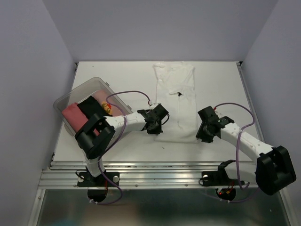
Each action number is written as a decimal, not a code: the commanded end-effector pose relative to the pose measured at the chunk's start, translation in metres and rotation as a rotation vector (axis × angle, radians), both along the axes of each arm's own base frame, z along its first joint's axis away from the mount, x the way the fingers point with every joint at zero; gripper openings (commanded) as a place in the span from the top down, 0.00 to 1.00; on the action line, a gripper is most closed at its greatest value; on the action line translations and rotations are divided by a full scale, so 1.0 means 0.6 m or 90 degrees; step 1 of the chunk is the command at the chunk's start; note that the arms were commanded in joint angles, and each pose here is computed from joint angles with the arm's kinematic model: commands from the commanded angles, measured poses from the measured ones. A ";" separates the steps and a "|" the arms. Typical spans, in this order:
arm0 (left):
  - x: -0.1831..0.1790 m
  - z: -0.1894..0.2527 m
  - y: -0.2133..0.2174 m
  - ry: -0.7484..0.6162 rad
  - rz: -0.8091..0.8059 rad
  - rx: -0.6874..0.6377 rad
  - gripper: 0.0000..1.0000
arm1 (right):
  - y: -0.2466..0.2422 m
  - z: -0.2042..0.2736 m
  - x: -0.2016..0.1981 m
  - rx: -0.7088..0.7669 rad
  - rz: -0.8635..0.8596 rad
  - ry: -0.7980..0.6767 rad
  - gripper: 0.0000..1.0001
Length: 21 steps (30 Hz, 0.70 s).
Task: Roll the t-shirts
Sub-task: Roll the T-shirt to the center of the board.
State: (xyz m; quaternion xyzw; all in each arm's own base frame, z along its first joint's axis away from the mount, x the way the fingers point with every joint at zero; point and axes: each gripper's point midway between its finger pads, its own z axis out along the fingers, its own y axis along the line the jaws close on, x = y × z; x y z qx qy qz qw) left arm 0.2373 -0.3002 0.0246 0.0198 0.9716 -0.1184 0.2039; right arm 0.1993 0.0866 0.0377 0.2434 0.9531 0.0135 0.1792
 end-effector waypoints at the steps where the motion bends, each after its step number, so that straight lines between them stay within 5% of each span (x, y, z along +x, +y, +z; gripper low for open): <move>1: 0.023 0.078 -0.019 -0.064 -0.026 -0.034 1.00 | 0.030 0.065 0.045 0.058 0.047 -0.094 0.64; 10: 0.017 0.138 -0.070 -0.072 -0.069 -0.121 1.00 | 0.102 0.081 0.076 0.115 0.123 -0.118 0.89; 21: -0.001 0.041 -0.056 -0.004 -0.043 -0.073 1.00 | 0.085 -0.015 0.107 0.030 0.102 -0.069 0.93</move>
